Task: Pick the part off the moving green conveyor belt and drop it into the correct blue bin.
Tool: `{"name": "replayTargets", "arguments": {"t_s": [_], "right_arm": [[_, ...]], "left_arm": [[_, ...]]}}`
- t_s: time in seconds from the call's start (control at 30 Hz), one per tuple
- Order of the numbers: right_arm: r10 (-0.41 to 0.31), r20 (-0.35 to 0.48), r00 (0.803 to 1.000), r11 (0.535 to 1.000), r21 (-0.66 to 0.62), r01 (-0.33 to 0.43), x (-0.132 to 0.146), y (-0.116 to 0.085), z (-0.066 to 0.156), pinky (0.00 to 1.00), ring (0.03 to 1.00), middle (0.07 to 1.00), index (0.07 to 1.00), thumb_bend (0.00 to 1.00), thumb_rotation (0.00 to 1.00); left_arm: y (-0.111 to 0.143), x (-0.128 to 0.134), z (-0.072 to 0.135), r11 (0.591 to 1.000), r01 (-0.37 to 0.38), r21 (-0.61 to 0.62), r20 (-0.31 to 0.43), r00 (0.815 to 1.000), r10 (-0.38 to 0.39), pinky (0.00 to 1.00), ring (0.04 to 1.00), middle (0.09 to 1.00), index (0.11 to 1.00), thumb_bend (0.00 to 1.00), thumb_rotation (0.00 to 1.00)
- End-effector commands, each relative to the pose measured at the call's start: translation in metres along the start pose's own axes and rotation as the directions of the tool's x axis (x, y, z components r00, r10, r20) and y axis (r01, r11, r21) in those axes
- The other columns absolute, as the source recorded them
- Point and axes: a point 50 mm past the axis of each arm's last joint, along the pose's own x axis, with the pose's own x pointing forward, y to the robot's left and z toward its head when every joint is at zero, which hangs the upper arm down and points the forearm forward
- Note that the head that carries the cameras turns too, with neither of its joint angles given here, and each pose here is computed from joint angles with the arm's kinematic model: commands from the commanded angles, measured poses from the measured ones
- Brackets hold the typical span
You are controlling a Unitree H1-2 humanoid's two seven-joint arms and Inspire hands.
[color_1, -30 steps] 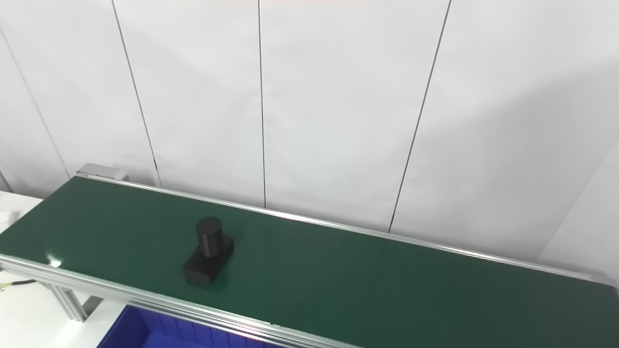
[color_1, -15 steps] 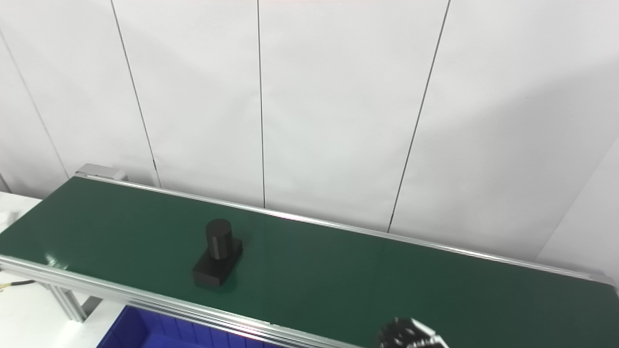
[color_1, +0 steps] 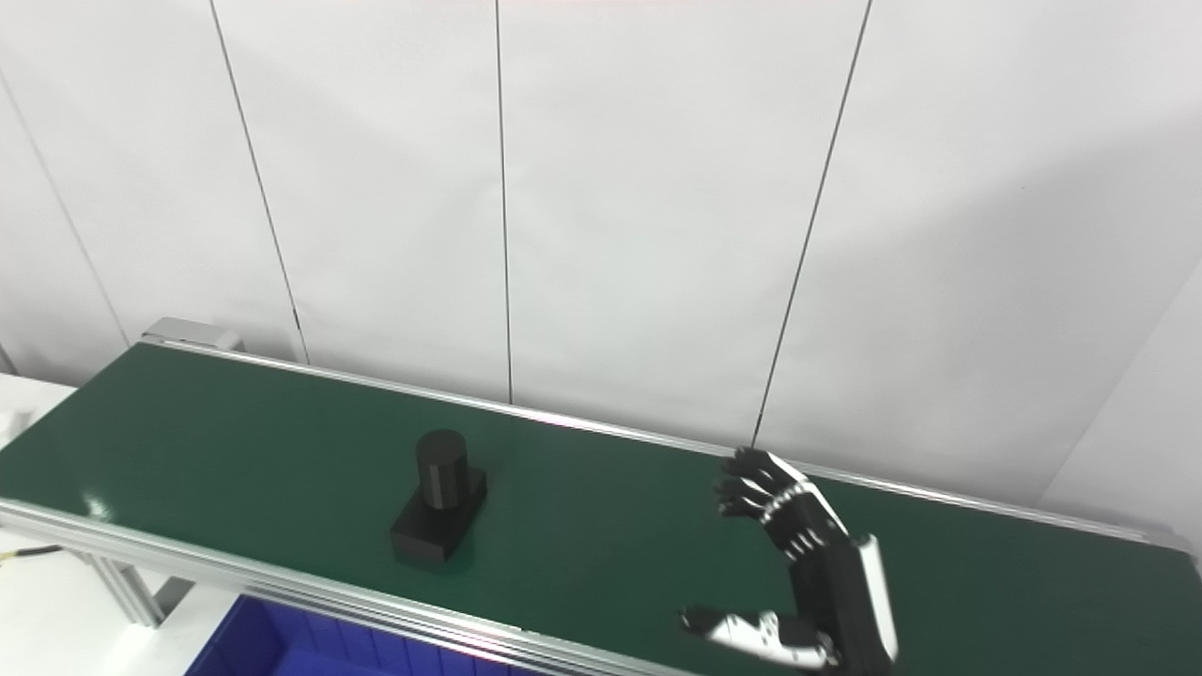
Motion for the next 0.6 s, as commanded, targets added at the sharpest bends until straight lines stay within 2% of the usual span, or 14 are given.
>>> {"name": "replayTargets", "arguments": {"t_s": [0.0, 0.07, 0.27, 0.37, 0.57], "right_arm": [[0.024, 0.064, 0.998, 1.000, 0.014, -0.025, 0.023, -0.002, 0.006, 0.64, 0.729, 0.791, 0.824, 0.88, 0.17], [0.052, 0.042, 0.998, 0.998, 0.038, -0.053, 0.032, -0.004, -0.002, 0.66, 0.755, 0.809, 0.847, 0.92, 0.11], [0.056, -0.037, 0.998, 0.998, 0.037, -0.055, 0.058, -0.008, -0.023, 0.68, 0.759, 0.821, 0.852, 0.99, 0.11], [0.036, -0.077, 0.996, 0.999, 0.041, -0.032, 0.068, -0.009, -0.033, 0.68, 0.745, 0.815, 0.833, 1.00, 0.12], [0.039, -0.164, 0.986, 0.999, 0.037, -0.033, 0.086, -0.001, -0.051, 0.72, 0.788, 0.874, 0.874, 1.00, 0.14]], "left_arm": [[0.002, 0.013, 0.011, 1.000, -0.022, -0.012, 0.062, 0.998, 0.023, 0.66, 0.729, 0.775, 0.768, 0.99, 0.16], [0.002, 0.014, 0.011, 1.000, -0.021, -0.013, 0.061, 0.998, 0.022, 0.66, 0.730, 0.771, 0.765, 0.99, 0.17], [0.002, 0.017, 0.013, 1.000, -0.023, -0.007, 0.069, 0.997, 0.024, 0.68, 0.742, 0.773, 0.773, 1.00, 0.16], [0.002, 0.017, 0.014, 1.000, -0.029, -0.010, 0.073, 0.997, 0.030, 0.67, 0.730, 0.770, 0.767, 1.00, 0.14], [0.004, 0.018, 0.015, 0.999, -0.032, -0.004, 0.079, 0.996, 0.032, 0.67, 0.740, 0.782, 0.776, 0.99, 0.14]]}}
